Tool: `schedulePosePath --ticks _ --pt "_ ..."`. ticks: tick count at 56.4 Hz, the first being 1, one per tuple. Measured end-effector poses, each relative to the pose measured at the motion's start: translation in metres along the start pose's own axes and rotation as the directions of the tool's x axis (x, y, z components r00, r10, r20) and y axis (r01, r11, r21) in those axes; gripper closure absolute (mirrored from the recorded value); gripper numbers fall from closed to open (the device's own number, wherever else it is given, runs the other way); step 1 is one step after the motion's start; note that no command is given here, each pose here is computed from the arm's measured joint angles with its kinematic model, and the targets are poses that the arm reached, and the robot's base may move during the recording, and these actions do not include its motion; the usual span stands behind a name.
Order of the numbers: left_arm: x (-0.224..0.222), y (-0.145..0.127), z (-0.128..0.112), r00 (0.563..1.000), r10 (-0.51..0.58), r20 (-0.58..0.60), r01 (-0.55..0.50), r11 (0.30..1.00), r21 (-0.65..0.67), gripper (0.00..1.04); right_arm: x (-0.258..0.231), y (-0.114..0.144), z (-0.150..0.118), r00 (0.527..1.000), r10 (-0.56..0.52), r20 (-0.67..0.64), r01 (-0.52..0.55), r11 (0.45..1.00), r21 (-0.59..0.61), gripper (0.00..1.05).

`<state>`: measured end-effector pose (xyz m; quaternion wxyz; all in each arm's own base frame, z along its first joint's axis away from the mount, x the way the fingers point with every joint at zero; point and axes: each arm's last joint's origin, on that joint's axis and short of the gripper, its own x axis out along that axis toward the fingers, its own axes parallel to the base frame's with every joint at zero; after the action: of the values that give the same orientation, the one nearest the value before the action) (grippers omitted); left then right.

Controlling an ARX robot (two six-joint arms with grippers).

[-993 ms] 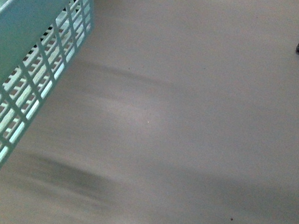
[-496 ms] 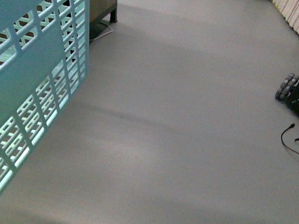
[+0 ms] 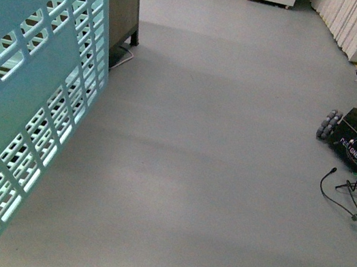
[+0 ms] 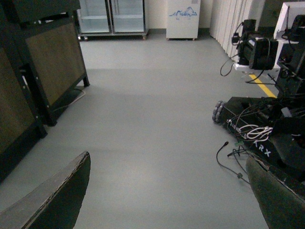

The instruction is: Pick lemon and mango into basket

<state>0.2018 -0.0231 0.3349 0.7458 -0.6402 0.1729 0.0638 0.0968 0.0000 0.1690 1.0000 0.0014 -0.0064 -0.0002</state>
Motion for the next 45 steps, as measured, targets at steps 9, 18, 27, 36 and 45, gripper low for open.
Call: schedulePosePath --ticks 9,18,27,36,45 --pt "0.0000 0.0000 0.0000 1.000 0.000 0.000 0.000 1.000 0.000 0.79 0.0000 0.0000 0.0000 1.000 0.000 0.000 0.000 1.000 0.000 0.09" --pt "0.0000 0.0000 0.0000 1.000 0.000 -0.002 0.000 1.000 0.001 0.79 0.0000 0.0000 0.0000 1.000 0.000 0.000 0.000 1.000 0.000 0.09" --pt "0.0000 0.0000 -0.0001 1.000 0.000 -0.002 0.000 1.000 0.000 0.79 0.0000 0.0000 0.0000 1.000 0.000 0.000 0.000 1.000 0.000 0.09" --pt "0.0000 0.0000 0.0000 1.000 0.000 0.000 0.000 1.000 0.000 0.79 0.0000 0.0000 0.0000 1.000 0.000 0.000 0.000 1.000 0.000 0.09" --pt "-0.0001 -0.0001 0.0000 1.000 0.000 -0.001 0.000 1.000 0.000 0.79 0.0000 0.0000 0.0000 1.000 0.000 0.000 0.000 1.000 0.000 0.09"
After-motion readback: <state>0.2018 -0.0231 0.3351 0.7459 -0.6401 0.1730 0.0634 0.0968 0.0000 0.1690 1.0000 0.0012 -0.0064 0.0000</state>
